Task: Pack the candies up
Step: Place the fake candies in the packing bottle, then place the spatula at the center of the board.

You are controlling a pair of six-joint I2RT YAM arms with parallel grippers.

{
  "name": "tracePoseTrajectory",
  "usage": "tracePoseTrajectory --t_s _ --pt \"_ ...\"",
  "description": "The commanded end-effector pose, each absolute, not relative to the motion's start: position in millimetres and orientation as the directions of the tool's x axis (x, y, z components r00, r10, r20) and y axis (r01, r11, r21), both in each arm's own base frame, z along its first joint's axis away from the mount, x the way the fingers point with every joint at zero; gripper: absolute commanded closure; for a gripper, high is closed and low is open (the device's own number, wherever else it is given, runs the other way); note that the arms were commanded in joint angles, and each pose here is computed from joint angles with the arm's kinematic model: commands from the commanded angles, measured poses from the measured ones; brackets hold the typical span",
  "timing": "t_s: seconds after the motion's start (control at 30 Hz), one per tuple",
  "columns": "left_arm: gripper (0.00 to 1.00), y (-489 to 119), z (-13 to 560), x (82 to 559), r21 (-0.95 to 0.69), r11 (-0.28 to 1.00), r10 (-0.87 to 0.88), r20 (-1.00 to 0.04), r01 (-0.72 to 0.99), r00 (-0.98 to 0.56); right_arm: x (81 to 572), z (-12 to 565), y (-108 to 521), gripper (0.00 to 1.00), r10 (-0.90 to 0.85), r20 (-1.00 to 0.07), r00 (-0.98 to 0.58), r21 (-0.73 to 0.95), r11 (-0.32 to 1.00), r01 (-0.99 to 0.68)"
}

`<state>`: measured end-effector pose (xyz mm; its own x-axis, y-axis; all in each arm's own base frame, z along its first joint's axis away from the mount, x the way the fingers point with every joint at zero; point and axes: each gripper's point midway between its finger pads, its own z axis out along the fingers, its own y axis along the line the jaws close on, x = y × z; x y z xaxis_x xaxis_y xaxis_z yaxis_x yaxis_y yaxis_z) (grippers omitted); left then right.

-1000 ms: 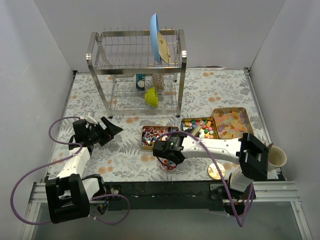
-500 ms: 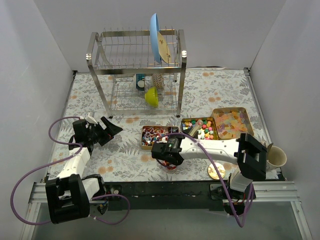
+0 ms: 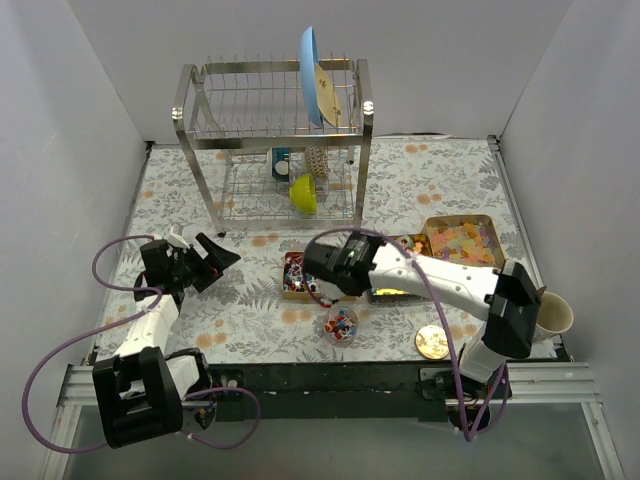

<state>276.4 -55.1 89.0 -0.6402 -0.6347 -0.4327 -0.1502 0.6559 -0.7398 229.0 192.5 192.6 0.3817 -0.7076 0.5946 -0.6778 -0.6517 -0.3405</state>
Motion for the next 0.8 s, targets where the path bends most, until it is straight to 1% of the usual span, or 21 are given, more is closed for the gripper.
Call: tracePoseTrajectory --t_s 0.0,0.03,0.07,0.1,0.13,0.17,0.23,0.27,0.33,0.4,0.43,0.47,0.5,0.53,0.57,0.6,0.63,0.67,0.7,0.73,0.77 --pt "0.17 -57.2 99.3 280.6 -0.751 0.653 -0.623 -0.454 -0.103 -0.637 228.2 202.0 161.3 0.99 -0.959 0.234 0.159 -0.408 -0.245 -0.880" --pt "0.17 -59.0 101.4 280.8 -0.757 0.647 -0.621 -0.455 -0.089 -0.638 227.5 205.0 151.4 0.99 -0.981 0.166 0.099 -0.406 -0.160 -0.900" --pt "0.17 -60.1 103.2 281.0 -0.766 0.636 -0.628 -0.446 -0.090 -0.638 234.4 201.9 128.7 0.99 -0.993 0.114 -0.035 -0.386 -0.011 -0.922" --pt "0.17 -62.3 104.4 280.4 -0.773 0.628 -0.627 -0.441 -0.083 -0.642 230.8 196.3 124.2 0.99 -0.995 0.052 -0.081 -0.339 0.059 -0.939" --pt "0.17 -62.1 106.8 280.8 -0.775 0.628 -0.628 -0.446 -0.077 -0.637 229.4 194.0 113.5 0.99 -0.991 0.021 -0.134 -0.316 0.120 -0.941" --pt "0.17 -62.2 107.1 280.6 -0.773 0.630 -0.628 -0.449 -0.076 -0.636 234.7 189.9 99.0 0.99 -0.974 -0.023 -0.224 -0.287 0.221 -0.932" --pt "0.17 -61.2 106.1 279.0 -0.769 0.633 -0.629 -0.450 -0.083 -0.634 248.0 184.9 89.4 0.99 -0.948 -0.082 -0.309 -0.294 0.319 -0.901" --pt "0.17 -62.3 105.5 277.7 -0.767 0.636 -0.624 -0.452 -0.078 -0.638 255.5 182.8 78.9 0.99 -0.915 -0.119 -0.385 -0.277 0.402 -0.873" --pt "0.17 -61.1 103.9 276.8 -0.761 0.642 -0.621 -0.450 -0.088 -0.642 276.7 177.4 76.3 0.99 -0.879 -0.174 -0.445 -0.263 0.477 -0.839" --pt "0.17 -60.7 97.2 274.8 -0.753 0.650 -0.610 -0.433 -0.106 -0.664 304.3 184.5 69.1 0.99 -0.805 -0.260 -0.534 -0.244 0.590 -0.770" --pt "0.17 -59.8 96.6 275.9 -0.747 0.656 -0.603 -0.431 -0.109 -0.671 319.0 173.2 69.6 0.99 -0.778 -0.254 -0.575 -0.205 0.625 -0.754" --pt "0.17 -59.3 90.3 275.1 -0.740 0.661 -0.595 -0.417 -0.123 -0.687 345.3 194.3 68.5 0.99 -0.719 -0.340 -0.606 -0.200 0.685 -0.701" --pt "0.16 -58.5 83.0 271.6 -0.726 0.675 -0.579 -0.407 -0.135 -0.706 358.2 195.1 70.1 0.99 -0.688 -0.363 -0.628 -0.173 0.712 -0.680" --pt "0.16 -57.7 78.7 270.4 -0.720 0.678 -0.577 -0.394 -0.150 -0.716 377.4 183.5 70.3 0.99 -0.653 -0.356 -0.669 -0.144 0.745 -0.651" --pt "0.16 -56.5 72.4 270.9 -0.717 0.673 -0.585 -0.367 -0.180 -0.723 399.8 198.1 72.2 0.99 -0.628 -0.419 -0.656 -0.149 0.760 -0.633" --pt "0.16 -57.7 70.2 270.9 -0.722 0.667 -0.584 -0.351 -0.186 -0.732 413.0 200.6 73.2 0.99 -0.625 -0.433 -0.649 -0.159 0.762 -0.628" --pt "0.16 -58.9 69.5 271.7 -0.726 0.663 -0.579 -0.342 -0.183 -0.740 427.2 183.5 75.4 0.99 -0.633 -0.405 -0.660 -0.146 0.757 -0.636" --pt "0.16 -59.7 66.9 271.5 -0.729 0.658 -0.578 -0.327 -0.190 -0.748 435.8 181.0 77.2 0.99 -0.629 -0.406 -0.663 -0.141 0.760 -0.635" --pt "0.16 -58.2 64.8 273.8 -0.725 0.658 -0.578 -0.316 -0.201 -0.752 452.1 192.0 82.3 0.99 -0.622 -0.446 -0.643 -0.157 0.762 -0.628" --pt "0.15 -57.3 61.7 274.5 -0.720 0.663 -0.573 -0.313 -0.204 -0.758 459.9 173.6 85.0 0.99 -0.618 -0.425 -0.662 -0.130 0.765 -0.630" --pt "0.14 -56.7 60.5 275.7 -0.717 0.667 -0.567 -0.313 -0.203 -0.762 466.0 171.0 90.1 0.99 -0.602 -0.437 -0.668 -0.117 0.775 -0.621"
